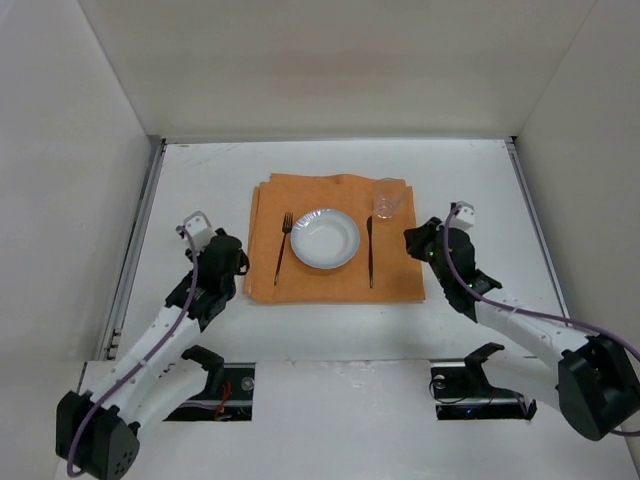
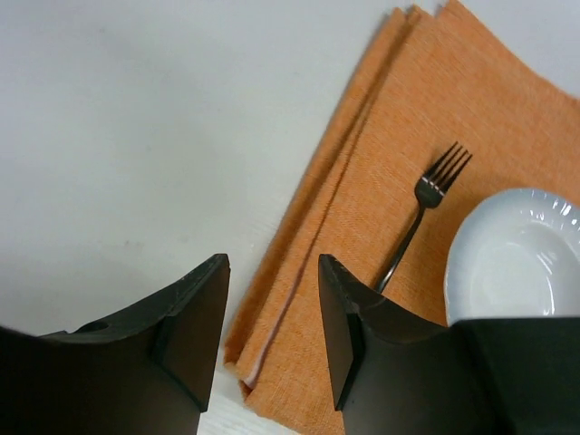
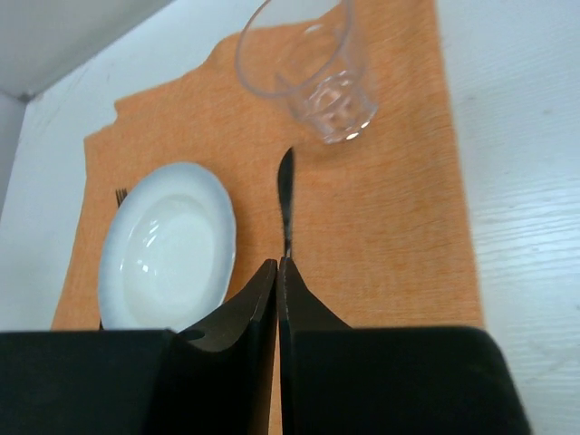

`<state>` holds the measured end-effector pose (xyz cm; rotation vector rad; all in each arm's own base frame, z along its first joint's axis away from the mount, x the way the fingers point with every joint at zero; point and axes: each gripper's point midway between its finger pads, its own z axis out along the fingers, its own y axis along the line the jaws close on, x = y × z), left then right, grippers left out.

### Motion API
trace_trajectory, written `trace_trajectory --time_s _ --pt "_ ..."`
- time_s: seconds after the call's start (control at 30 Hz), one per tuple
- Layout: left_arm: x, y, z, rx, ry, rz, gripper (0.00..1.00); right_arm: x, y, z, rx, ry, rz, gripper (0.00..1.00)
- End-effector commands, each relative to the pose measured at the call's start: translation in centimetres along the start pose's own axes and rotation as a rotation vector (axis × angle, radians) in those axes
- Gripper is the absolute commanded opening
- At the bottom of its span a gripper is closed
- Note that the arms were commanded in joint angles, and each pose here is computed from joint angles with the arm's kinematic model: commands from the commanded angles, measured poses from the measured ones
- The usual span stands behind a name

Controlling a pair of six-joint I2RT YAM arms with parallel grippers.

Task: Set the dinner table for one person

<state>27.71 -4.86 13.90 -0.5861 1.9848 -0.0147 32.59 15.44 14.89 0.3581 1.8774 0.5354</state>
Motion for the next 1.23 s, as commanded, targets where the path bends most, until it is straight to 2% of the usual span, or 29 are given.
trace_trajectory --time_s 0.0,0.13,0.27,0.57,1.2 --pt "1.1 2.8 -0.9 -0.047 0.021 -0.141 0.42 -3.4 -1.1 -0.6 0.011 -0.127 0.096 0.14" --pt "1.9 6.5 -1.5 -0.140 0.022 -0.224 0.47 -5.0 -4.1 -1.3 0.080 -0.200 0.158 0.38" --pt "2.9 8.9 -1.5 -0.211 0.041 -0.282 0.50 -5.4 -7.0 -1.4 0.165 -0.244 0.221 0.49" --pt "3.7 8.2 -0.1 -0.207 0.079 -0.314 0.51 -4.6 -6.9 -0.4 0.157 -0.213 0.221 0.51" --pt "3.1 5.8 1.0 -0.158 0.094 -0.275 0.50 -3.4 -5.1 0.4 0.104 -0.154 0.205 0.51"
